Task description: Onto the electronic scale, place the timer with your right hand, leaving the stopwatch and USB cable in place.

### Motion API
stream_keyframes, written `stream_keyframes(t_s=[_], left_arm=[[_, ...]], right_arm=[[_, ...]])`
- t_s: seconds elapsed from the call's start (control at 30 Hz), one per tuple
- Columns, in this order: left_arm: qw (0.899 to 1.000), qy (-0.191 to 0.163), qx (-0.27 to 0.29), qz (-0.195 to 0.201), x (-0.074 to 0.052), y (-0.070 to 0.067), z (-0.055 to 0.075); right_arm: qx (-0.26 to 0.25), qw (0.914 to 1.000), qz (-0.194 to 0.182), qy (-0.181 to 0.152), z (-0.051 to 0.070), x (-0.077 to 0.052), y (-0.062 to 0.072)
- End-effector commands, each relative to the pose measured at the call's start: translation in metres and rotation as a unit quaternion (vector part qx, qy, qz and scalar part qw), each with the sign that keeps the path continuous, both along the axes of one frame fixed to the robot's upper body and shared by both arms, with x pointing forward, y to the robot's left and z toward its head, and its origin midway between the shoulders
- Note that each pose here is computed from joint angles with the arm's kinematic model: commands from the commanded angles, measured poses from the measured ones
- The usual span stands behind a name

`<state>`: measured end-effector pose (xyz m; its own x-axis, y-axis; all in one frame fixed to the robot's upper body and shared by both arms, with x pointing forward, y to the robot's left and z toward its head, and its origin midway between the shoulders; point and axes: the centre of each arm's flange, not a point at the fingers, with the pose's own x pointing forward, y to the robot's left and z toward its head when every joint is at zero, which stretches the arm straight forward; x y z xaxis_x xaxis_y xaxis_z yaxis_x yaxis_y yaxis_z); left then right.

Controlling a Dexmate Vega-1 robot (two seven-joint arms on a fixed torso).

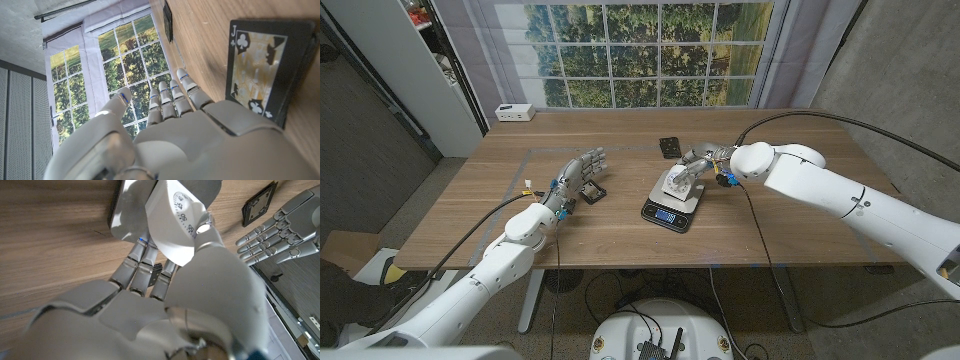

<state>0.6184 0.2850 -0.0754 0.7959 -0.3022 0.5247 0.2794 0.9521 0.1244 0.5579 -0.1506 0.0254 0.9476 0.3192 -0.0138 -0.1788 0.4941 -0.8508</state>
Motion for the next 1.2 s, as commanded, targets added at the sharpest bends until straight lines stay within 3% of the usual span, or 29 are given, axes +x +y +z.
stream_keyframes(t_s=[0.03, 0.67, 1.2], left_arm=[[1.0, 0.004, 0.002, 0.002, 0.002, 0.001, 0.002], [1.0, 0.0, 0.0, 0.0, 0.002, 0.003, 0.001], [1.0, -0.002, -0.003, -0.002, 0.002, 0.003, -0.001]], right_arm=[[-0.01, 0.9998, -0.007, 0.013, -0.003, 0.005, 0.0], [-0.032, 0.9987, -0.015, 0.035, 0.003, -0.002, 0.001], [-0.009, 0.9998, -0.007, 0.015, 0.013, -0.016, 0.0]])
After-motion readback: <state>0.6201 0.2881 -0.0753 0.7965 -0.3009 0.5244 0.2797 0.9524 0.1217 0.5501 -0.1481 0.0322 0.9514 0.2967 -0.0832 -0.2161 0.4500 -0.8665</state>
